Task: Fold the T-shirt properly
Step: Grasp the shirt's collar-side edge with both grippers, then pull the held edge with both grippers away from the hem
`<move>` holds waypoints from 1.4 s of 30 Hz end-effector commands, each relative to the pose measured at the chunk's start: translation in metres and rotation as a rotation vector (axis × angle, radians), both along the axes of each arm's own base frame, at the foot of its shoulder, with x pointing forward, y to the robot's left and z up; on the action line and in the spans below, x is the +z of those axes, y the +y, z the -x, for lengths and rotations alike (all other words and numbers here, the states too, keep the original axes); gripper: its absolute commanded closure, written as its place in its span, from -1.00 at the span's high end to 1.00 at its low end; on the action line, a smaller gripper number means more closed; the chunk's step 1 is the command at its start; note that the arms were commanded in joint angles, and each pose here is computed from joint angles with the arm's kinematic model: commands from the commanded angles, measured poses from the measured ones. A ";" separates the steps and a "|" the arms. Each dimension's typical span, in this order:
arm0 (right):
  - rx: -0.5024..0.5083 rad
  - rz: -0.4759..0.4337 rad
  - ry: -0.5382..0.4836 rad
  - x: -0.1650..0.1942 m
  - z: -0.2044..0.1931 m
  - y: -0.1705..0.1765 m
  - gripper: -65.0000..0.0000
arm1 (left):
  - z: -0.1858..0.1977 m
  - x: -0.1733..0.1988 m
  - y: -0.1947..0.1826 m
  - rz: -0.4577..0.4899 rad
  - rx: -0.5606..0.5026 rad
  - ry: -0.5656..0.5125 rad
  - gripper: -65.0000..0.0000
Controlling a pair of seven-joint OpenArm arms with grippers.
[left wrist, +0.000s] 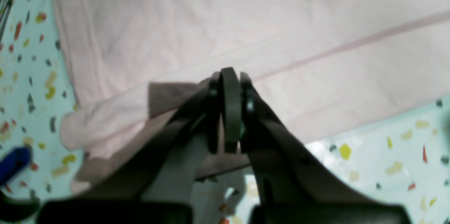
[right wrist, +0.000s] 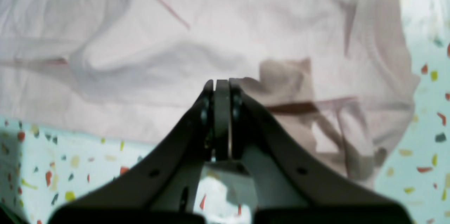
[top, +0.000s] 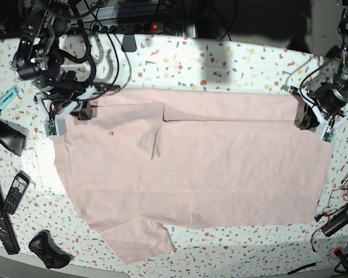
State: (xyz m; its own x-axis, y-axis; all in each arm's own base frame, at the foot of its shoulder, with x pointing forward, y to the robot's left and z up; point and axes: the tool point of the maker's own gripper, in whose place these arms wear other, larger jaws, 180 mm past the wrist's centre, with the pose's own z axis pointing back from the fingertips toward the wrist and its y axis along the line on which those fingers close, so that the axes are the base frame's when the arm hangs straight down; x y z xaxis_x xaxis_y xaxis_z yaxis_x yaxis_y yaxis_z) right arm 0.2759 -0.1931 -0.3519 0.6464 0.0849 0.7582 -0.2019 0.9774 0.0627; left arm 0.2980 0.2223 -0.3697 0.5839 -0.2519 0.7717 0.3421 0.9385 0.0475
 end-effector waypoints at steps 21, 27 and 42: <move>-0.126 0.072 0.177 -0.056 0.072 -0.069 -1.00 | 0.080 -0.076 0.015 0.045 0.040 0.266 -1.00; -0.165 0.109 0.200 -0.051 0.099 -0.087 -1.00 | 0.122 -0.093 0.010 0.058 0.016 0.369 -1.00; -0.162 0.175 0.247 -0.040 0.128 -0.107 -1.00 | 0.196 -0.076 -0.026 0.075 -0.112 0.444 -1.00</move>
